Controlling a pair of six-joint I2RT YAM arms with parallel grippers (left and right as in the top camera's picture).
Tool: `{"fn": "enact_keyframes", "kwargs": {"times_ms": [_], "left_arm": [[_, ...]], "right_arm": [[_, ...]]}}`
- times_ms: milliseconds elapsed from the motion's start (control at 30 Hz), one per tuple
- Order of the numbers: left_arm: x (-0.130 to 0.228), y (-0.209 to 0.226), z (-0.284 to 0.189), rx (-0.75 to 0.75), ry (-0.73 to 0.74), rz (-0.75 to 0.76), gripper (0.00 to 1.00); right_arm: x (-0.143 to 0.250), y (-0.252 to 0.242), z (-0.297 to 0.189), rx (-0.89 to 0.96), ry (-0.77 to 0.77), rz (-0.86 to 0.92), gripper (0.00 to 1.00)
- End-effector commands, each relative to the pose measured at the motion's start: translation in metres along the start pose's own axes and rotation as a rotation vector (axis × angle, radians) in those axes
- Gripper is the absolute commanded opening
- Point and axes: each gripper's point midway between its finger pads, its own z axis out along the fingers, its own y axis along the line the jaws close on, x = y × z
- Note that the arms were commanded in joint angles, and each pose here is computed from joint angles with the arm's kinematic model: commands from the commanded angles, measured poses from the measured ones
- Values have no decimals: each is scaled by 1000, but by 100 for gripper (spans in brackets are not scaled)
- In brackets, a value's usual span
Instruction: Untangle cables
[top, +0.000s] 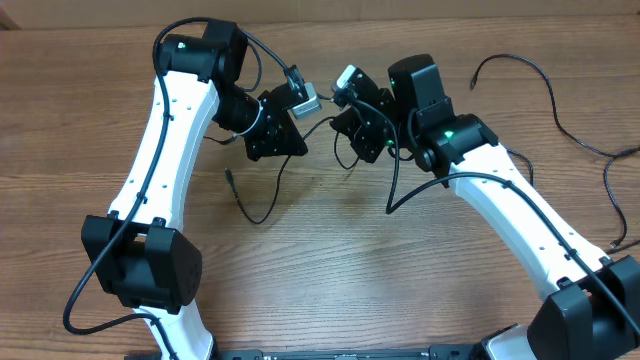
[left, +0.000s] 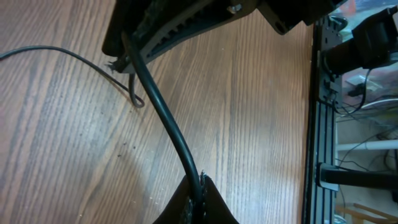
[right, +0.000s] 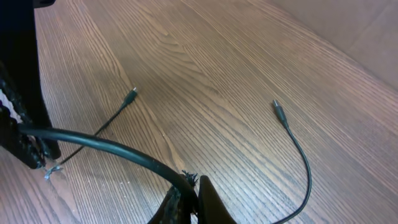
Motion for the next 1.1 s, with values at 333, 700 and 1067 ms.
{"fn": "enact_keyframes", "kwargs": {"times_ms": [333, 700, 1067], "left_arm": [[-21, -5, -10, -21, -79, 38, 4], [-27, -5, -11, -11, -117, 46, 4], [-14, 8, -11, -80, -37, -21, 100]], "right_arm": [[-20, 6, -14, -15, -58, -43, 25], [-30, 5, -14, -12, -99, -71, 4], [-44, -31, -25, 94, -176, 130, 4]]}}
